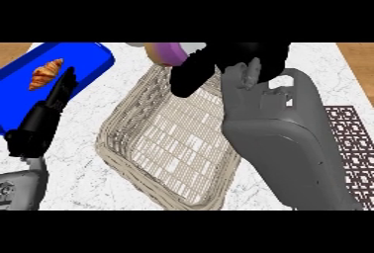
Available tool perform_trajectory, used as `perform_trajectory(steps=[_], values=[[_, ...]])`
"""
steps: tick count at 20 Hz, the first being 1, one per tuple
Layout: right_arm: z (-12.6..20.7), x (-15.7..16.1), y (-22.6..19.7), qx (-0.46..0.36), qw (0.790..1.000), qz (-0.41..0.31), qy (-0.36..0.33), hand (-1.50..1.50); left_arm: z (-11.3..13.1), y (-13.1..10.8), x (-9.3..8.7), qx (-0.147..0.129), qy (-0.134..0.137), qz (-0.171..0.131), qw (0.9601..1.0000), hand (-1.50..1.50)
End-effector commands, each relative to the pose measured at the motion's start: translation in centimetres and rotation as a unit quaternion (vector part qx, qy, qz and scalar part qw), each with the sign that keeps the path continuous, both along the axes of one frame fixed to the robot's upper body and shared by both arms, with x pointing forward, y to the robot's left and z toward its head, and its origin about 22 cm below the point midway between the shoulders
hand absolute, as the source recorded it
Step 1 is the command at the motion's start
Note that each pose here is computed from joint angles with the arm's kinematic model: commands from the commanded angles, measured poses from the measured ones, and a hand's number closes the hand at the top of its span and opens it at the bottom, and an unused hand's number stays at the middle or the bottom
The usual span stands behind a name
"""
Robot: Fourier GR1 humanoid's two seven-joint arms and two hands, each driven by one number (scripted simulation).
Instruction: Pick the can from the placemat and place it in the basket
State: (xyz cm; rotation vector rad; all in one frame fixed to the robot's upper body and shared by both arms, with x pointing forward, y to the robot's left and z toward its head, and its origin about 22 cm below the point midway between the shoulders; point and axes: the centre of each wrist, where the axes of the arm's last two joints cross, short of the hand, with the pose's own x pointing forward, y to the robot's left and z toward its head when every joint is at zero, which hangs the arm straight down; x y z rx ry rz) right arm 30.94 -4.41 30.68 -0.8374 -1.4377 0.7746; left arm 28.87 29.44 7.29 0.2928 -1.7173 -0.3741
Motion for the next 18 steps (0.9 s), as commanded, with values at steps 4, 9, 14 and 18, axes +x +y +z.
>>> perform_trajectory(steps=[4,9,14,18], values=[[-1.7,0.7,1.9,-0.136,0.986,-0.051,0.086,1.5,0.3,0.2,0.4,-0.001,-0.004,0.002,1.0,0.0],[-0.1,0.5,-0.1,-0.077,0.988,-0.02,0.129,-1.5,0.5,0.6,0.6,0.004,-0.006,0.007,1.0,0.0],[0.8,-0.4,0.5,-0.008,0.994,-0.016,0.11,-1.5,-0.5,0.4,-0.5,0.005,0.004,0.0,1.0,0.0],[0.8,0.1,-1.5,0.111,0.992,-0.043,0.036,-1.5,0.3,0.9,-0.6,0.005,0.002,-0.006,1.0,0.0]])
